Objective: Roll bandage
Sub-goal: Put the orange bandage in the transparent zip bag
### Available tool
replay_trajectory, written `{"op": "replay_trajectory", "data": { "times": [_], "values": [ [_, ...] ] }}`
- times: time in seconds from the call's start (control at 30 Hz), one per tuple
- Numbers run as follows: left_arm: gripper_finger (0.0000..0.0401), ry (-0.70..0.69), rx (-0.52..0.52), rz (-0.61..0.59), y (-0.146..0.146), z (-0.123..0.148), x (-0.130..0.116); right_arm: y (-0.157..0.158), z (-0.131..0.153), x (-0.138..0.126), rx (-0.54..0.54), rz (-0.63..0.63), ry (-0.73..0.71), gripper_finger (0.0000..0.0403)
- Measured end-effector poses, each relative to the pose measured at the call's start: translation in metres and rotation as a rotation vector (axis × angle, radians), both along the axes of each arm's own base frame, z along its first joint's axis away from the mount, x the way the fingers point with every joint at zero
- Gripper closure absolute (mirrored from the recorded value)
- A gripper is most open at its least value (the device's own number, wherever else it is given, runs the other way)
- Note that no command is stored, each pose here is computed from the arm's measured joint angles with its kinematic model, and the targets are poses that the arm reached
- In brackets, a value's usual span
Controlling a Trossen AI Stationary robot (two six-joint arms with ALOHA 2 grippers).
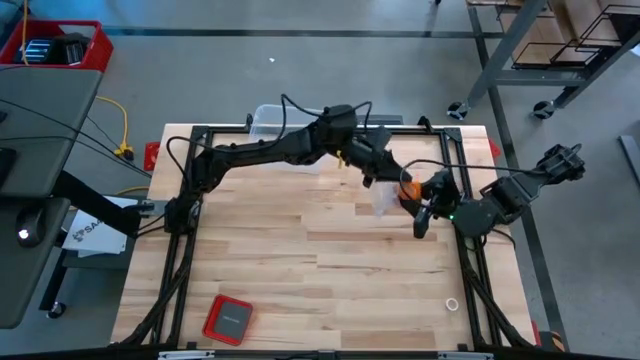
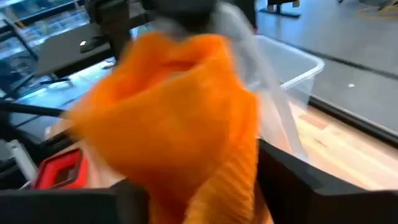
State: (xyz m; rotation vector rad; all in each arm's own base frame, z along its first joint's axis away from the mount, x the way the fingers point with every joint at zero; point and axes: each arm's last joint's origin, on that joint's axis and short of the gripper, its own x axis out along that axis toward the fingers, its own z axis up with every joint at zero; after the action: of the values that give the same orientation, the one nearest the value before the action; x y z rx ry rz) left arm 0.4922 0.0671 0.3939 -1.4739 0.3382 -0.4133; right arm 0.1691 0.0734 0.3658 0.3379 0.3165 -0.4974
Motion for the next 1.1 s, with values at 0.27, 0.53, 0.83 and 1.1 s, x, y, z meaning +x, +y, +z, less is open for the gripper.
{"op": "replay_trajectory", "data": {
  "times": [0.27, 0.53, 0.83, 1.1],
  "values": [
    [0.0401, -0.010, -0.026, -0.151, -0.025, 0.003, 0.001, 0.003, 0.002, 0.002, 0.149, 0.019, -0.057, 0.0206],
    [0.0401, 0.069, 0.019, -0.102, -0.033, -0.005, 0.001, 0.003, -0.001, 0.014, 0.266, 0.015, -0.067, 0.0205],
    [0.0401, 0.194, 0.166, -0.059, -0.039, -0.026, 0.000, -0.009, -0.023, 0.046, 0.407, -0.039, 0.044, 0.0210],
    [0.0401, 0.249, 0.285, -0.102, -0.040, -0.037, -0.004, -0.010, -0.018, 0.050, 0.462, 0.032, 0.017, 0.0211]
  ]
}}
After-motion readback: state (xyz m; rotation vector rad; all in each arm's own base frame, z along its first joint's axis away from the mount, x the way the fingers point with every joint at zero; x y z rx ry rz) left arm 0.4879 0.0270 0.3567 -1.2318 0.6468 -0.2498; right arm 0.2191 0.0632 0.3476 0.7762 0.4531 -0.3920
